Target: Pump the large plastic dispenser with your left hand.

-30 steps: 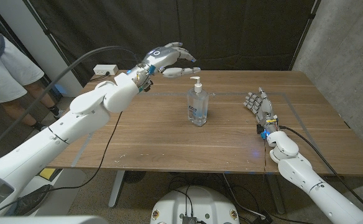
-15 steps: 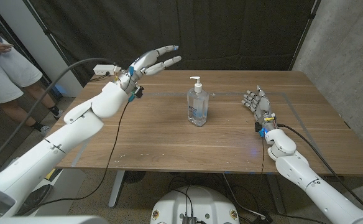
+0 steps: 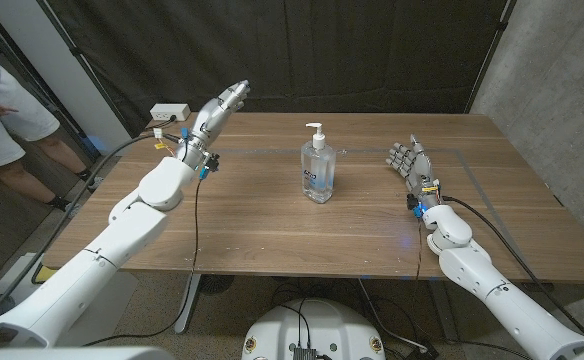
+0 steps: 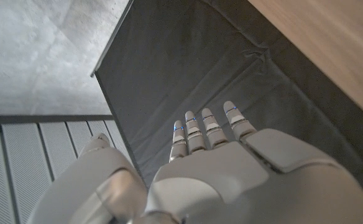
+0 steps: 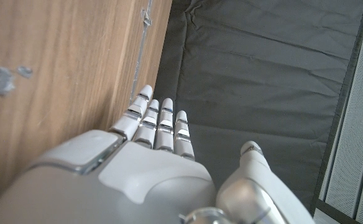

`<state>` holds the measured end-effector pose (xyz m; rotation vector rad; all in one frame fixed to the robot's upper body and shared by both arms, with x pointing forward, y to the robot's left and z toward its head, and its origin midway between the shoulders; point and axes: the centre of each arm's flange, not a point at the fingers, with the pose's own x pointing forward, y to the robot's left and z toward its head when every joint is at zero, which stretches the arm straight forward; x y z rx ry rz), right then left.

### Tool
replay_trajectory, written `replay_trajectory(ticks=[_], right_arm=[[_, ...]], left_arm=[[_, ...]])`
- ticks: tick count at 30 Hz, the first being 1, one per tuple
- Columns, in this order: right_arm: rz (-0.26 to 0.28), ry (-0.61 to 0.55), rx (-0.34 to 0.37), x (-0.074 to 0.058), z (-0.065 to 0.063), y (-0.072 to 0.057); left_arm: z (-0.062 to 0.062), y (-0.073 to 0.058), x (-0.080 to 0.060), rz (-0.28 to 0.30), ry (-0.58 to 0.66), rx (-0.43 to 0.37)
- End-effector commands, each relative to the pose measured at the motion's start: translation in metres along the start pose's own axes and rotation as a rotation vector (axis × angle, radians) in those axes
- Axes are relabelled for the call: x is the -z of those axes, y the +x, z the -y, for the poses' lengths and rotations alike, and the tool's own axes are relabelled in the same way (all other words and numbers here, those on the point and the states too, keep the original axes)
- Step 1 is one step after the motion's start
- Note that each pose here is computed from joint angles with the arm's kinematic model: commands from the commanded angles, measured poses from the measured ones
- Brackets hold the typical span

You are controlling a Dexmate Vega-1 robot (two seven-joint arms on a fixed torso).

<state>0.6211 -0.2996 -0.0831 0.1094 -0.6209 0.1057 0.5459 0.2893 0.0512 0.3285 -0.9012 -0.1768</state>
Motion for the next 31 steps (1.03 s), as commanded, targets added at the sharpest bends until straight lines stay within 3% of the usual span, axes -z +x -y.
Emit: replay_trajectory(ticks=[1,8,16,20,31], right_arm=[[0.032,-0.009,-0.005,-0.002,-0.004,0.006],[0.071,-0.024,-0.019,-0.016,-0.006,0.009],[0.102,-0.044,-0.065,-0.032,-0.010,0.012],[0.119,-0.036,-0.066,-0.032,-0.010,0.012],[0.103,-0.025,-0.054,-0.026,-0.008,0.013]], left_arm=[[-0.015,-0.024,0.055,-0.099,-0.202,-0.110],[-0.014,-0.028,0.076,-0.145,-0.283,-0.125],[-0.008,-0.030,0.084,-0.180,-0.300,-0.140],[-0.002,-0.031,0.087,-0.187,-0.338,-0.134],[0.002,-0.022,0.088,-0.187,-0.340,-0.105]])
